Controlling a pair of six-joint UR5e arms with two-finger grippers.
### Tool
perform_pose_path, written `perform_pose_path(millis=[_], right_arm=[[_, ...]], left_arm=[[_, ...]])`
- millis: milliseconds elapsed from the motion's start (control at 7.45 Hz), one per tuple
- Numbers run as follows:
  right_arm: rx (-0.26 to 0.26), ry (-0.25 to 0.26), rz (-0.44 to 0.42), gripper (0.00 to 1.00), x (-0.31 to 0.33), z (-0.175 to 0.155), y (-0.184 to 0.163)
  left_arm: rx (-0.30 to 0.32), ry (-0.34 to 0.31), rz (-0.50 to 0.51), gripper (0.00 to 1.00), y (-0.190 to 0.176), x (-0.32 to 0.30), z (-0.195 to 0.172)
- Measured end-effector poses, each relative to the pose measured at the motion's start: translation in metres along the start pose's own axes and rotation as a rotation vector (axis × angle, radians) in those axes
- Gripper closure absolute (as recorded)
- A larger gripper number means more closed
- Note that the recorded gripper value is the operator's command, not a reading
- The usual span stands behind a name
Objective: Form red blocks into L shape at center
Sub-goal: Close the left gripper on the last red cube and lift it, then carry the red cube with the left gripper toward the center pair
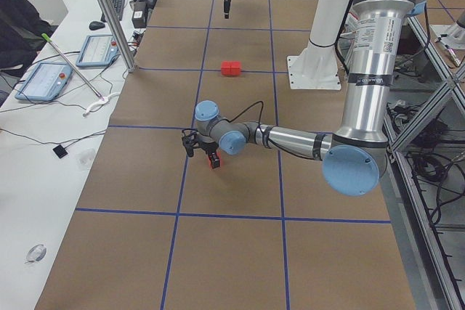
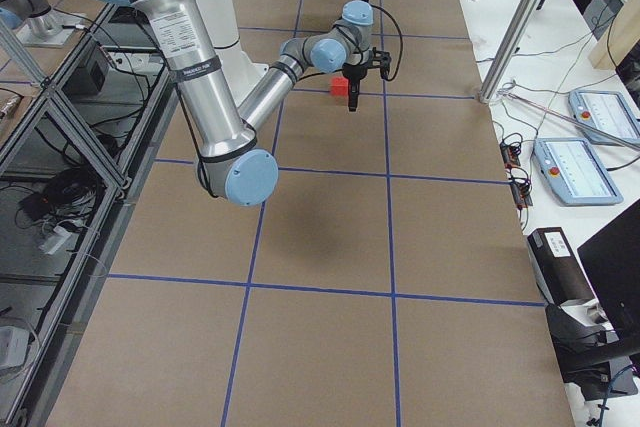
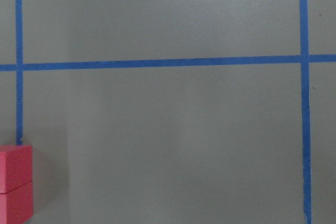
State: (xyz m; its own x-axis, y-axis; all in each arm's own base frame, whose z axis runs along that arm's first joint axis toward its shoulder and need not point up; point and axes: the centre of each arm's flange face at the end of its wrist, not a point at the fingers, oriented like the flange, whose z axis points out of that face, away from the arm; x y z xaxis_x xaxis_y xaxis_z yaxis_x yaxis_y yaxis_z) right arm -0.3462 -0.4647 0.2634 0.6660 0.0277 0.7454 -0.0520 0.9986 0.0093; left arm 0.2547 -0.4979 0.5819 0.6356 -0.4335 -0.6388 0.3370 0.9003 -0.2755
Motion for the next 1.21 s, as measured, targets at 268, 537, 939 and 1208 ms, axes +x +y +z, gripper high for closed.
perform_pose_path(millis=[268,537,939,1208], right_arm=[[-0.001,0.003,0.001,0.00,0.001,0.001,0.000],[-0.002,0.005,0.002,0.00,0.001,0.002,0.000],[-0.003,0.007,0.002,0.00,0.003,0.004,0.000],[-0.004,0.009,0.003,0.00,0.003,0.004,0.000]], left_arm=[[-0.001,0.000,0.003,0.93,0.000,0.000,0.000],[-0.005,0.002,0.021,1.00,0.000,0.001,0.000],[-0.044,0.053,0.018,1.00,0.006,0.018,-0.021],[-0.050,0.112,-0.151,1.00,0.009,0.054,-0.050]])
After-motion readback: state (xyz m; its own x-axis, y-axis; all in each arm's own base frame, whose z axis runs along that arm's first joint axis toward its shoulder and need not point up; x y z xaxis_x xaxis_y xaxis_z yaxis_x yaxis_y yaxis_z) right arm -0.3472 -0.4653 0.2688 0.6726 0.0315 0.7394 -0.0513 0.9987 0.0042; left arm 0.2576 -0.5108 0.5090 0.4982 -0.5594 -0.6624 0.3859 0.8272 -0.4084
